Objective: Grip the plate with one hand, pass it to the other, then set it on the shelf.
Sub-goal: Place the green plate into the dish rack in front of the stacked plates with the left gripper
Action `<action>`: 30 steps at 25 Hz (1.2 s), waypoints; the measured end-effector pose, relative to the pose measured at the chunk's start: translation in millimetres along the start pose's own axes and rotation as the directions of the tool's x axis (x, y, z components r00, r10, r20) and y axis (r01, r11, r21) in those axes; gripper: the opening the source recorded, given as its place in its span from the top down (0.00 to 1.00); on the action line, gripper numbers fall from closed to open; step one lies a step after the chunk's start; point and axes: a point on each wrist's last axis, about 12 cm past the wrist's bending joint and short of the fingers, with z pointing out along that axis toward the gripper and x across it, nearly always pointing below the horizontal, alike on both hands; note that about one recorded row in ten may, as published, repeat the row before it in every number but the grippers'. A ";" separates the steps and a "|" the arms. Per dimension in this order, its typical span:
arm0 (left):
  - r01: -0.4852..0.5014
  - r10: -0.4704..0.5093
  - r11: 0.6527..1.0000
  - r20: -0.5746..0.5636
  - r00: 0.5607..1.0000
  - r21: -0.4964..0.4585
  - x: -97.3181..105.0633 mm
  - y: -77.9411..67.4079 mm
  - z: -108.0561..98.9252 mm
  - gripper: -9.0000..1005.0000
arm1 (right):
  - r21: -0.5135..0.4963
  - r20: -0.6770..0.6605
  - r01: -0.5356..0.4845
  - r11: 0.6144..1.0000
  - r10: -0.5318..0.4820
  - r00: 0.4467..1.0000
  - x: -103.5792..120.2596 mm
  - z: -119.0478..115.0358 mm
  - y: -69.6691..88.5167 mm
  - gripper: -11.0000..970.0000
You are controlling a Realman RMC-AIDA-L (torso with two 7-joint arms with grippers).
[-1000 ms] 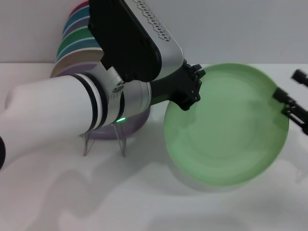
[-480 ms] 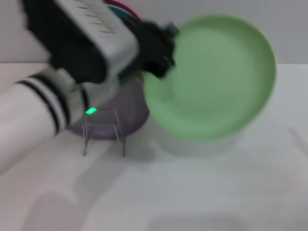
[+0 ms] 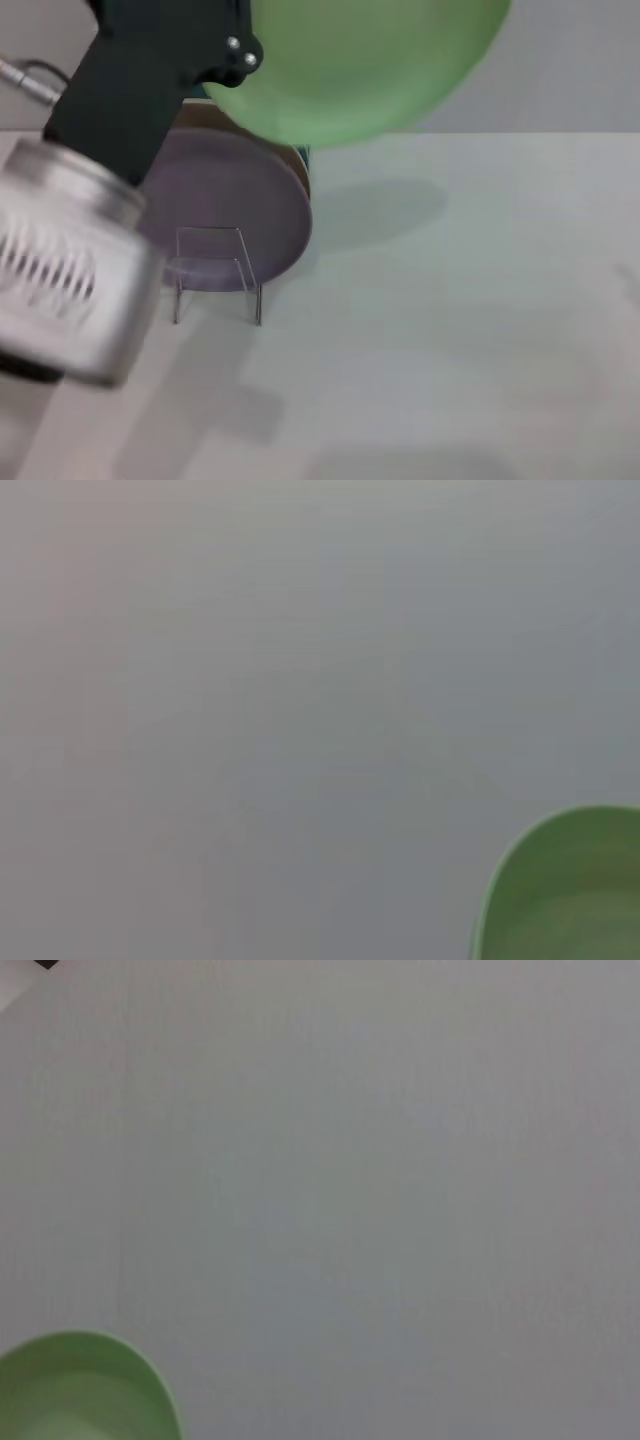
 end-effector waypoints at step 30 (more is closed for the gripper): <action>0.235 -0.230 0.972 0.133 0.964 -0.027 151.7 25.7 -61.6 0.95 | -0.035 -0.006 -0.015 0.999 0.015 1.000 2.9 5.0 3.3 0.28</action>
